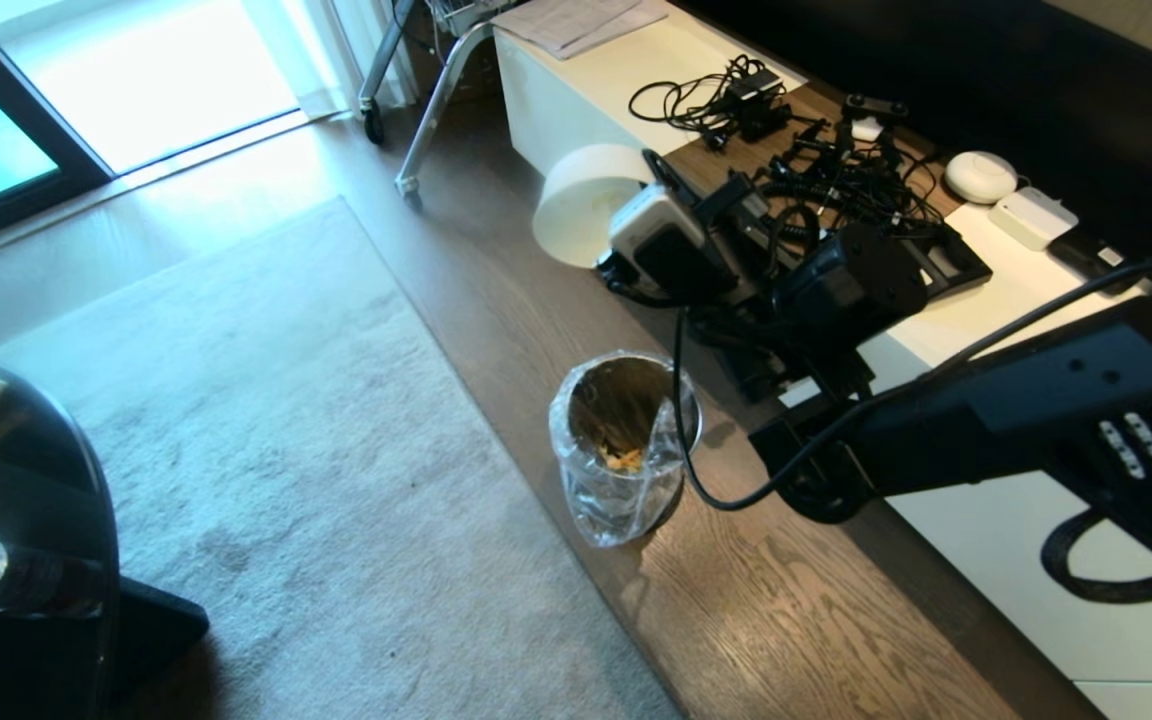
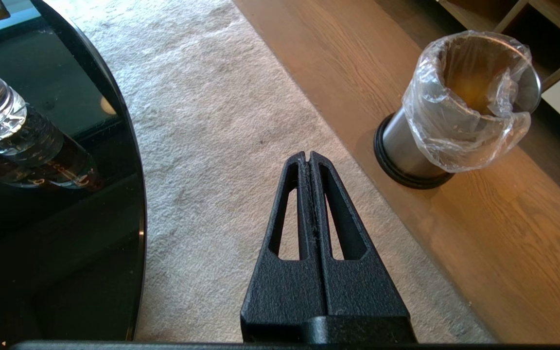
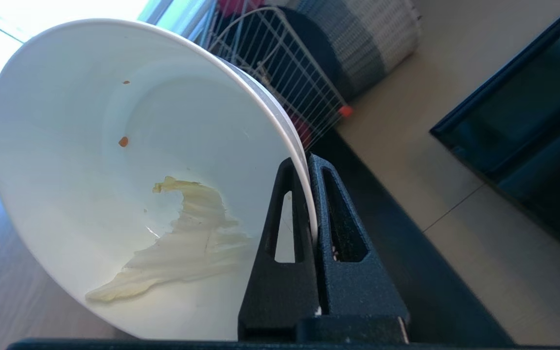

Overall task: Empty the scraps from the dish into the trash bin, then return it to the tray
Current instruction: Pour the leftover food from the bowl into the trash can

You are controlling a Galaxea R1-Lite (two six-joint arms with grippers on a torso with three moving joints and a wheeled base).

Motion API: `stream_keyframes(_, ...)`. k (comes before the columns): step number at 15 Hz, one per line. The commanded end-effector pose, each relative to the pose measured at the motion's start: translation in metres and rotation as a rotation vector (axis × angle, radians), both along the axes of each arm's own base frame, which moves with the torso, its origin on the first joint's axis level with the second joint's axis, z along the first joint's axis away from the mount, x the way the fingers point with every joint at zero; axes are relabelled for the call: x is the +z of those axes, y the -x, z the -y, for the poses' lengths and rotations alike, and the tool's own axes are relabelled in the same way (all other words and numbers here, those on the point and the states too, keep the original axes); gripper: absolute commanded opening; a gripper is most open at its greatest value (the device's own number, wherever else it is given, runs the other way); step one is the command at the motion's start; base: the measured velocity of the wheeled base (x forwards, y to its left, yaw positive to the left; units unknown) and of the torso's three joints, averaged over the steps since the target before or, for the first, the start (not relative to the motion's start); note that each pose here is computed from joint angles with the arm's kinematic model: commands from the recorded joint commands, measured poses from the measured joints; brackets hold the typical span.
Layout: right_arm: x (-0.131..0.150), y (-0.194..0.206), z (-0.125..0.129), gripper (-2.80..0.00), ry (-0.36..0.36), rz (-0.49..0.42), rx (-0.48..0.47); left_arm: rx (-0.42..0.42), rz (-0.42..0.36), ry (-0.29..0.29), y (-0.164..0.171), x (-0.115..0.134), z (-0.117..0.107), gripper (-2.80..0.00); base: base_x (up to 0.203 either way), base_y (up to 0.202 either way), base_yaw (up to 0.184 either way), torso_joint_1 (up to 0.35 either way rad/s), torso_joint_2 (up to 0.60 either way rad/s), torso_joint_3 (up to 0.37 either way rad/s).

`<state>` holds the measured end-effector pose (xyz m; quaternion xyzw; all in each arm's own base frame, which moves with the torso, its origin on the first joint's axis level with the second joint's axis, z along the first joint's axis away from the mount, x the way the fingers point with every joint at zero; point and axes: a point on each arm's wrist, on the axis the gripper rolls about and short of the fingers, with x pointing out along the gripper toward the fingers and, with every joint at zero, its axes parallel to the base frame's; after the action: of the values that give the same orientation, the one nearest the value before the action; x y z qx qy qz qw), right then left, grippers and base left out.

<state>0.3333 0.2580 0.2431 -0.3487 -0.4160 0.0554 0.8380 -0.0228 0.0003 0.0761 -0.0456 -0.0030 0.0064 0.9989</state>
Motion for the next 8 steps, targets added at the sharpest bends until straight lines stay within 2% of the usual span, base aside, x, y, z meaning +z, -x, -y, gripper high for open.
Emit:
stream_keyframes(1,0.025,0.002,0.004,-2.8,-0.03,0.139,-0.026,0.001,0.001,0.001,0.0,0.0,0.0,-2.8,0.0,0.0,0.0,0.0,0.0,0.0)
stream_keyframes(6,0.048,0.013,0.012,-2.8,0.109,0.328,-0.007,0.001,0.001,0.001,0.0,0.0,0.0,-2.8,0.0,0.0,0.0,0.0,0.0,0.0)
stream_keyframes(8,0.051,0.016,0.017,-2.8,0.15,0.366,0.001,0.001,0.001,0.001,0.0,0.0,0.0,-2.8,0.0,0.0,0.0,0.0,0.0,0.0)
